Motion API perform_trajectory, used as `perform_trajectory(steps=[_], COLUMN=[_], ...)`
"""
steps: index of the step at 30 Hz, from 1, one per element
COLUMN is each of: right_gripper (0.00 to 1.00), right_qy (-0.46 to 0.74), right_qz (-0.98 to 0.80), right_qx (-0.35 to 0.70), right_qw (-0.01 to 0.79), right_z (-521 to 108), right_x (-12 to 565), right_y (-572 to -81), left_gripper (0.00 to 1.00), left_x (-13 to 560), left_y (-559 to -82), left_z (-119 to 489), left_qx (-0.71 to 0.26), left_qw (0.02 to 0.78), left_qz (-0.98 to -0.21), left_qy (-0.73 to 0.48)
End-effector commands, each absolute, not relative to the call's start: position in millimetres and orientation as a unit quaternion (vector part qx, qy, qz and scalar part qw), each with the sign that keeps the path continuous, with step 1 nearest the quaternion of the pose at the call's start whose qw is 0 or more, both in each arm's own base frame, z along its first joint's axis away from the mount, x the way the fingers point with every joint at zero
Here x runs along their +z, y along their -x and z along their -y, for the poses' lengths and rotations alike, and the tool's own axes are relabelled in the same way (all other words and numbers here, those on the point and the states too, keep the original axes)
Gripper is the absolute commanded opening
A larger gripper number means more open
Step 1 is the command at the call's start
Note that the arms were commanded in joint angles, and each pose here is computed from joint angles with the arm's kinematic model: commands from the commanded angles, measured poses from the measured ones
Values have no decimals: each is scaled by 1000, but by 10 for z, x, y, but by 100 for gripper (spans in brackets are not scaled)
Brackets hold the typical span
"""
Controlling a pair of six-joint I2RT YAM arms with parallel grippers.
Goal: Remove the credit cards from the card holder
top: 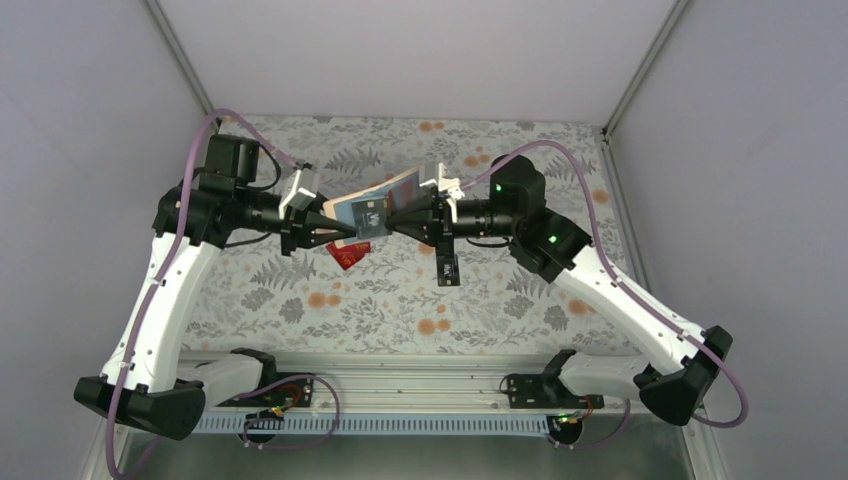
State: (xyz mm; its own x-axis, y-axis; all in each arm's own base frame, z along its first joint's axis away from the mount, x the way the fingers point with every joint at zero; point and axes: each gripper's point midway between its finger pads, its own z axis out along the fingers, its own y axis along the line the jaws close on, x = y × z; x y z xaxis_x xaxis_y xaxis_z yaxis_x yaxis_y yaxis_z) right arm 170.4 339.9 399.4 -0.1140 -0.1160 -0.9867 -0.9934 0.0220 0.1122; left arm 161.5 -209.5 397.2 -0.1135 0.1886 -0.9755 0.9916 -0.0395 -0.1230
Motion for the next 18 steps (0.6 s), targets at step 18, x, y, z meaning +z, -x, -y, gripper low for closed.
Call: perform_trajectory(steps=[18], right_gripper=[8], right_qy=[492], right_qz=[-571], right_qx=[456], right_qw=[474], right_z=[-3238], right_x=[4013], right_y=[-1809], left_gripper=[2], left_x=[4095], left_y=[-1567], left_z=[2094], left_qx=[-482], left_qw=[424], left_qz=[-547], left_qy=[-537])
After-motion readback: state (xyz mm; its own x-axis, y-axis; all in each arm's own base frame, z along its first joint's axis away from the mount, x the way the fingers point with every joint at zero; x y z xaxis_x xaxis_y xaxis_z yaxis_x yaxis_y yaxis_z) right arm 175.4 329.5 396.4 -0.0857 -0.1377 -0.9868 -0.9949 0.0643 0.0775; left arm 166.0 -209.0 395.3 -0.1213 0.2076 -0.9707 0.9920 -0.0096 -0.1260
